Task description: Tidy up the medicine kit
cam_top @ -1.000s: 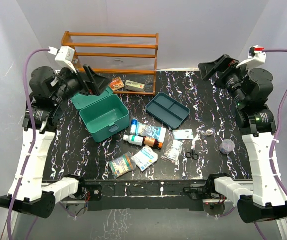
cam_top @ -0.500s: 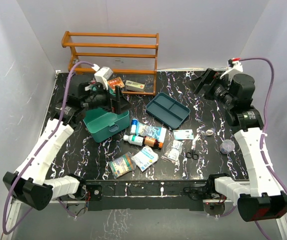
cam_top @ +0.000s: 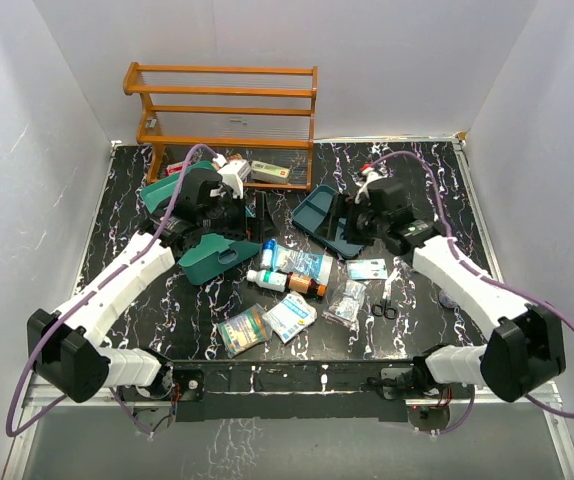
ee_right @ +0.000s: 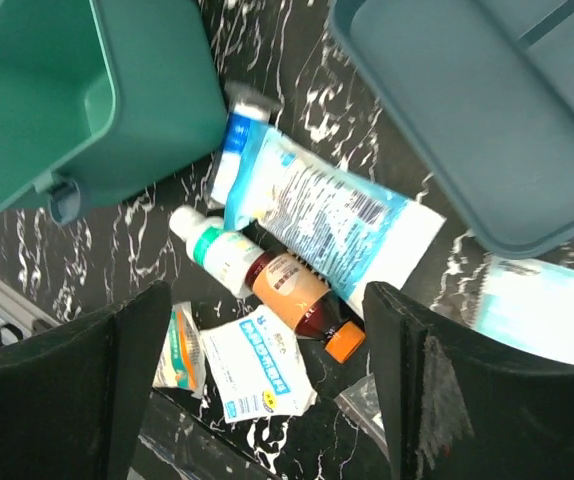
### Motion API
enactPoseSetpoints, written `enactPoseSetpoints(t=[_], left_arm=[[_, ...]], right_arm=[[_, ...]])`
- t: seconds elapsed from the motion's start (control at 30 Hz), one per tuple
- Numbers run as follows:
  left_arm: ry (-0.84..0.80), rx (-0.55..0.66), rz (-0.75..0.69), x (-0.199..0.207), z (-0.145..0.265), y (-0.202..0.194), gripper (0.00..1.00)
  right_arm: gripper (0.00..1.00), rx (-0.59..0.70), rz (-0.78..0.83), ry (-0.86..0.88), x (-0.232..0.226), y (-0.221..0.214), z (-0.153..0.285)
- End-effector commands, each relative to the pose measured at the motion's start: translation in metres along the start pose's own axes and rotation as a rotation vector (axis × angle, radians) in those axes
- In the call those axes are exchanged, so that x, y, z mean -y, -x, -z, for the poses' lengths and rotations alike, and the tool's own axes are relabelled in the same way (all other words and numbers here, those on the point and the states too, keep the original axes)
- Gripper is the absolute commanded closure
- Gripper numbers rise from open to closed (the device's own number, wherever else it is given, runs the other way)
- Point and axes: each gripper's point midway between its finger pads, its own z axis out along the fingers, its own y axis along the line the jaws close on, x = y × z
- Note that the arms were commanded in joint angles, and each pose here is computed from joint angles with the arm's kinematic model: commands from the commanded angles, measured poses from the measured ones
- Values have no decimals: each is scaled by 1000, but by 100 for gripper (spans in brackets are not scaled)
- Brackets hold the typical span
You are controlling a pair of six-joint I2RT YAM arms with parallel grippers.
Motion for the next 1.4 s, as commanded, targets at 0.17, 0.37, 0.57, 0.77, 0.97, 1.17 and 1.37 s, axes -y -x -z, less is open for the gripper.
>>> enactPoseSetpoints(t=[0.17,0.37,0.57,0.77,0.97,1.17,1.37], left_arm=[[423,372,108,-53,57,64,7],[585,526,171,-70,98,86,4],[634,587,203,-69,122,101,1],[616,623,196,-62,130,114,1],[623,612,201,-64,126,112,1],[633,591,204,-68,121,110,1],[639,575,219,-72,118,106,1]], right_arm=[[40,-117,194,125,-47,-52,-56],[43,-204,368,127,-76,-81,-89],[47,-305,568,44,-86,-118,-116],[48,-344,609,43,-85,-135,-129],[49,-380,675,50,-78,-154,-134],[49,-386,690,52,-71,-165,-139],[48,-370,686,35,-63,-170,-142]])
